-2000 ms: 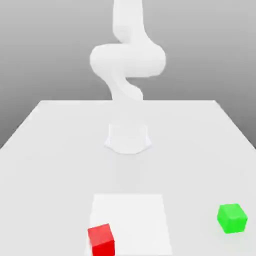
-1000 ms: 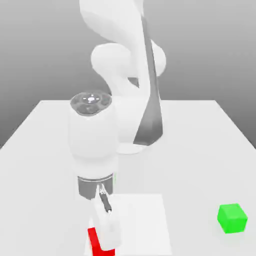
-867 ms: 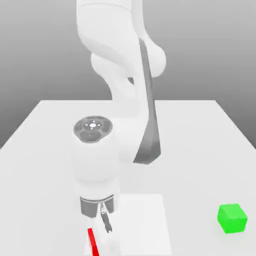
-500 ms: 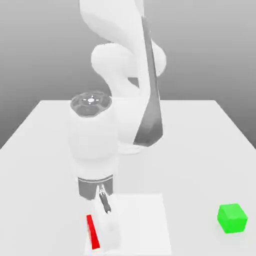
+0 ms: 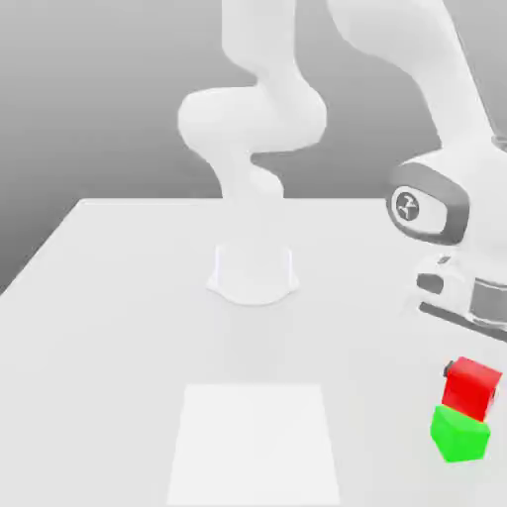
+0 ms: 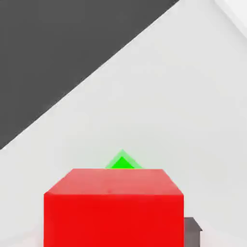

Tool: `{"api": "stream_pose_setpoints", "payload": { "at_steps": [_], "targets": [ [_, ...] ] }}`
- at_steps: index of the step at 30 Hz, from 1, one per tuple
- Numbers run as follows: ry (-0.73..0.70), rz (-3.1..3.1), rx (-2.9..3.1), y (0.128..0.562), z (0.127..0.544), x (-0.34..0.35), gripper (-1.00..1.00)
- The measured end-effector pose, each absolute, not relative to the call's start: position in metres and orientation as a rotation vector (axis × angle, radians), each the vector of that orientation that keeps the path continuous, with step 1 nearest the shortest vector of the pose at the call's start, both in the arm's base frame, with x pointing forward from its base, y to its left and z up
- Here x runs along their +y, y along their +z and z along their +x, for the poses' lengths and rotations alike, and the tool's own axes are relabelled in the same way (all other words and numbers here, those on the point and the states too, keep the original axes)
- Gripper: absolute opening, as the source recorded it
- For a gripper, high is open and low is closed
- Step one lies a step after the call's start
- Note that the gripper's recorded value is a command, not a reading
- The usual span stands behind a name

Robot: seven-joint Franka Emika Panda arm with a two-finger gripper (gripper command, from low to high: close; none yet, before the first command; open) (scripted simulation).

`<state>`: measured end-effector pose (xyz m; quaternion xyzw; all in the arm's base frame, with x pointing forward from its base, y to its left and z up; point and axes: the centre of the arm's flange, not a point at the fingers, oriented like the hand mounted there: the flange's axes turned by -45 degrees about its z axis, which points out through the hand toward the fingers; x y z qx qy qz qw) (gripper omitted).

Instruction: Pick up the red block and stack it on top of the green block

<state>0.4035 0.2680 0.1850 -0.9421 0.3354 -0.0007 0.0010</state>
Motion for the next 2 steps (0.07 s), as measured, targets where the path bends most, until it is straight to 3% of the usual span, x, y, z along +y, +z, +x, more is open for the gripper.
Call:
{"api": "stream_pose_setpoints", "payload": {
  "at_steps": [2],
  "targets": [
    [-0.002, -2.958, 1.053, 0.185, 0.4035, 0.268, 1.0]
  ]
}}
